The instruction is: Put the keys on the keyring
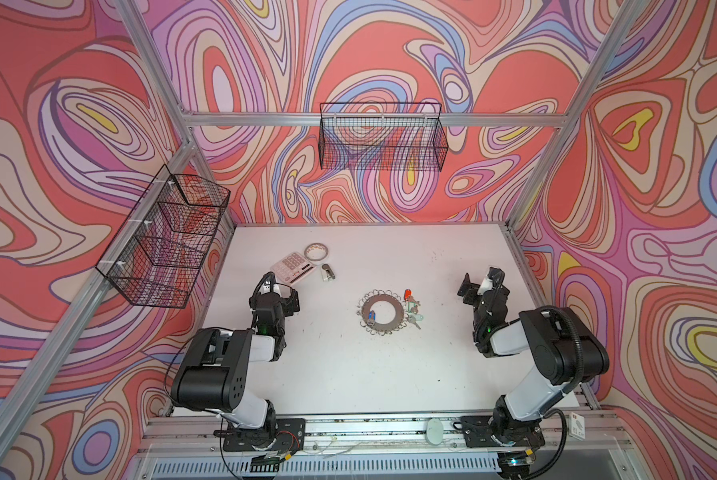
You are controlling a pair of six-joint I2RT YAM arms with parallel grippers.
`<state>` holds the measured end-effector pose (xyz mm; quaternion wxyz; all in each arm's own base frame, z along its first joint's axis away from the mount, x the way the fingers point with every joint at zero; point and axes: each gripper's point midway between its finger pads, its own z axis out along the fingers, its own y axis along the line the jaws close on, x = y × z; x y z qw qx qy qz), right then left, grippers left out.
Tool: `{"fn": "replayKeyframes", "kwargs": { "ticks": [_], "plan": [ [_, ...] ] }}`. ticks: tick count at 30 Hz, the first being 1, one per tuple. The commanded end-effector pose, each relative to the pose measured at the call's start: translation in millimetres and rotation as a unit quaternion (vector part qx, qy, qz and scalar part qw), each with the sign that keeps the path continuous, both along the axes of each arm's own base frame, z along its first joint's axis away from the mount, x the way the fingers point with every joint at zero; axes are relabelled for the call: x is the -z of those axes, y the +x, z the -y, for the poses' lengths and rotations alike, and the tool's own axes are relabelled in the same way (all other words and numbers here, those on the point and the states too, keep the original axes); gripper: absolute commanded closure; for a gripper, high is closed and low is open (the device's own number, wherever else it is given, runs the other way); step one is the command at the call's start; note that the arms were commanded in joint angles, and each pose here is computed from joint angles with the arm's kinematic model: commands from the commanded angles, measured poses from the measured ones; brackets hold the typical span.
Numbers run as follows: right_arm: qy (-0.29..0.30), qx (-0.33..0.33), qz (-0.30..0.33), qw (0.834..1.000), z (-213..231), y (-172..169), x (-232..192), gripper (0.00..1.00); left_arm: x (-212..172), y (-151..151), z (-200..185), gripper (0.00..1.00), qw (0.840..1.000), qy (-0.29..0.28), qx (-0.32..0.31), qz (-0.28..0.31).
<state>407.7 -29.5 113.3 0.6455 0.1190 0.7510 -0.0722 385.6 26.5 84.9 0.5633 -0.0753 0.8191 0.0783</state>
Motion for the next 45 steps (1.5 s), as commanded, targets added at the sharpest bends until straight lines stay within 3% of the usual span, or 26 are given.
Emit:
{"fn": "replayKeyframes", "kwargs": {
  "ticks": [1,35,45],
  "plan": [
    [-0.005,-0.005,0.000,1.000,-2.5,-1.8,2.1,0.02,-6.6,3.5,0.5,0.00,1.000,0.004,0.005,0.011],
    [-0.004,-0.004,0.001,1.000,-2.4,-1.9,1.8,0.02,-5.8,3.2,0.4,0.00,1.000,0.004,0.004,0.010],
    [-0.012,-0.044,-0.013,0.999,-15.4,4.4,5.3,0.02,-6.7,3.6,0.2,0.00,1.000,0.004,0.004,0.012]
  ]
}}
